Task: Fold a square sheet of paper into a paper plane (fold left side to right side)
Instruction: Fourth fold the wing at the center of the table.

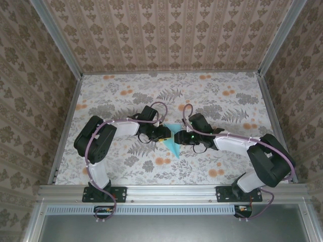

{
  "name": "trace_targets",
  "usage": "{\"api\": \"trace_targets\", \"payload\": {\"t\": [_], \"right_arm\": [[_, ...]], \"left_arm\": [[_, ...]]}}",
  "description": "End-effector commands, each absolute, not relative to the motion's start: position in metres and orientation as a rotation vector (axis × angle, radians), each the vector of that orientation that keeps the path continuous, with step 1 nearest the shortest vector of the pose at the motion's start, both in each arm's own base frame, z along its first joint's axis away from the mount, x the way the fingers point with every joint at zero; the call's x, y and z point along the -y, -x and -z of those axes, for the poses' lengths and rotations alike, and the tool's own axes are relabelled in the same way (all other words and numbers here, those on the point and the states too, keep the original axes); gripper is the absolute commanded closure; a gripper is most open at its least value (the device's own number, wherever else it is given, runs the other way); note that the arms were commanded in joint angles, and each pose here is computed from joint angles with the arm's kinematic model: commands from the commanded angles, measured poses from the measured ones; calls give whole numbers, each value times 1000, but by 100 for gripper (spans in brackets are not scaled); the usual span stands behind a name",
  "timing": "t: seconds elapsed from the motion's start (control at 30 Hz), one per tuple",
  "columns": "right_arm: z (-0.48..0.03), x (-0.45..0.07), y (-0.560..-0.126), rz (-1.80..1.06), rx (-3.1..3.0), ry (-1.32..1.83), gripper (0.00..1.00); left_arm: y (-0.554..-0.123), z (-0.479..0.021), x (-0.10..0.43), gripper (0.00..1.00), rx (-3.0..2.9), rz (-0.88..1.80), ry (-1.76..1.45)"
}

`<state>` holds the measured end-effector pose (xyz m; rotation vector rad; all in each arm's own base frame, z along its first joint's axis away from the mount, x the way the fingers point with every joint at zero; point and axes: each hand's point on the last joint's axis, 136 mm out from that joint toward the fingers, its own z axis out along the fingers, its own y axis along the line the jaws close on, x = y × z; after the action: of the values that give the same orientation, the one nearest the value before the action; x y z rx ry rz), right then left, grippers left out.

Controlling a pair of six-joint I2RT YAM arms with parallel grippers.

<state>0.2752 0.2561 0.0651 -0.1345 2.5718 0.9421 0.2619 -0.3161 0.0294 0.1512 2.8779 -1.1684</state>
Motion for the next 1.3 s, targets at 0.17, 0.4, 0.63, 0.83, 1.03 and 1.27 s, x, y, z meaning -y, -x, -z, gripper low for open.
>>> {"api": "trace_targets", "payload": {"t": [0.17, 0.4, 0.63, 0.83, 1.03, 1.27], "right_arm": [[-53, -275, -281, -1050, -2605, 114, 67], [-47, -275, -280, -1047, -2624, 112, 77], [-40, -269, -278, -1000, -2656, 105, 88], [-34, -261, -277, -927, -2686, 100, 92], [-28, -254, -277, -872, -2708, 90, 92], [-24, -249, -279, -831, -2720, 83, 92]], "left_arm": [[-260, -18, 310, 62, -2929, 1093, -129], [-261, -18, 310, 62, -2926, 1094, -132], [-260, -18, 310, 62, -2929, 1088, -131], [-260, -18, 309, 62, -2929, 1087, -128], [-260, -19, 309, 62, -2929, 1085, -129], [-260, -18, 309, 62, -2931, 1083, -130]]}}
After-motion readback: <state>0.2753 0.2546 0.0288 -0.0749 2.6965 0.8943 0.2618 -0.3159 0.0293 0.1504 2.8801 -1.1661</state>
